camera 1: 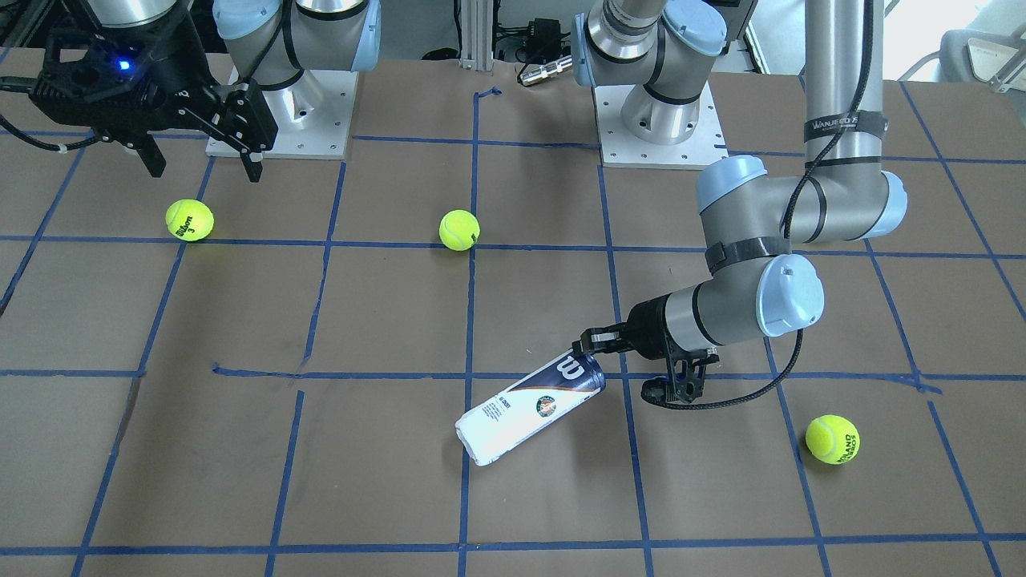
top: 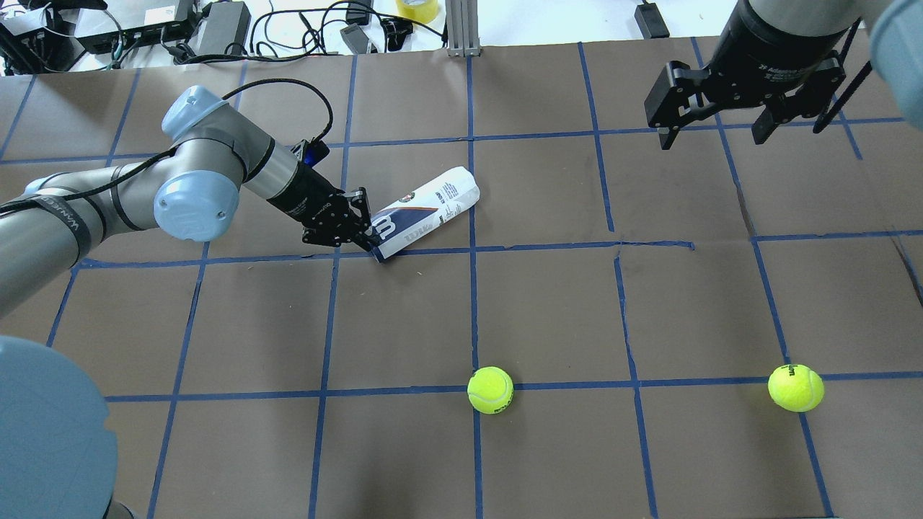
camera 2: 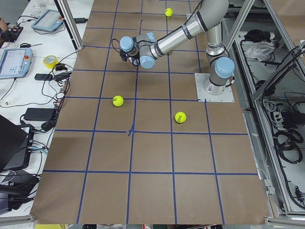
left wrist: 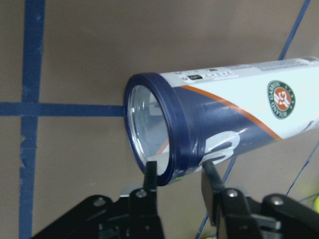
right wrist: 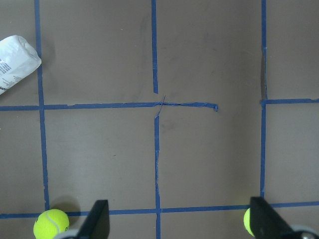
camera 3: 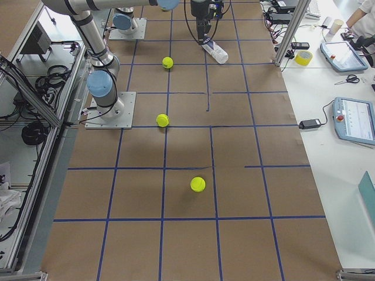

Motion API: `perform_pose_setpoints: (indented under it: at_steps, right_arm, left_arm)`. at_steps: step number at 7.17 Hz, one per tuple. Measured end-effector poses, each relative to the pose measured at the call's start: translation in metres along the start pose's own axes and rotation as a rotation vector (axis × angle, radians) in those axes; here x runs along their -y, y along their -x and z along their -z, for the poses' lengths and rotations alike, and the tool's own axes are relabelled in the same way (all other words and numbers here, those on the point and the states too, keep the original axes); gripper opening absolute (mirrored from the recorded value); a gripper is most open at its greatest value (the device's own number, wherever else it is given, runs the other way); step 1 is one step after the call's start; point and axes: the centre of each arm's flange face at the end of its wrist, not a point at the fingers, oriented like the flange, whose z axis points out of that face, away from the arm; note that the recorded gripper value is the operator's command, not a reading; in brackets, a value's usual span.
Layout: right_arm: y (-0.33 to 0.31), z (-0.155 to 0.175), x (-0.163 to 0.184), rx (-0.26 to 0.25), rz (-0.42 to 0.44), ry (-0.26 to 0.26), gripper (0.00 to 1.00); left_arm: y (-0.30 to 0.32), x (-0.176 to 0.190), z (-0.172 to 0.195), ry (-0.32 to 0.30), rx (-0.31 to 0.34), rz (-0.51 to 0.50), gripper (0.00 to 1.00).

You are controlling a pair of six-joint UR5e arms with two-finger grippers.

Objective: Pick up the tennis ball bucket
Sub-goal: 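Lift the lid end of the can with the left gripper, tilting it up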

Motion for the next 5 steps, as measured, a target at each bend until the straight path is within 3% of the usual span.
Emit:
perform_pose_setpoints:
  at_steps: [5]
  right_arm:
    - [-0.002,-0.009,0.026,0.011,-0.004,0.037,1.0]
  left_arm:
    - [-0.011,0.009,0.032,-0.05,0.075,-0.001,0.0]
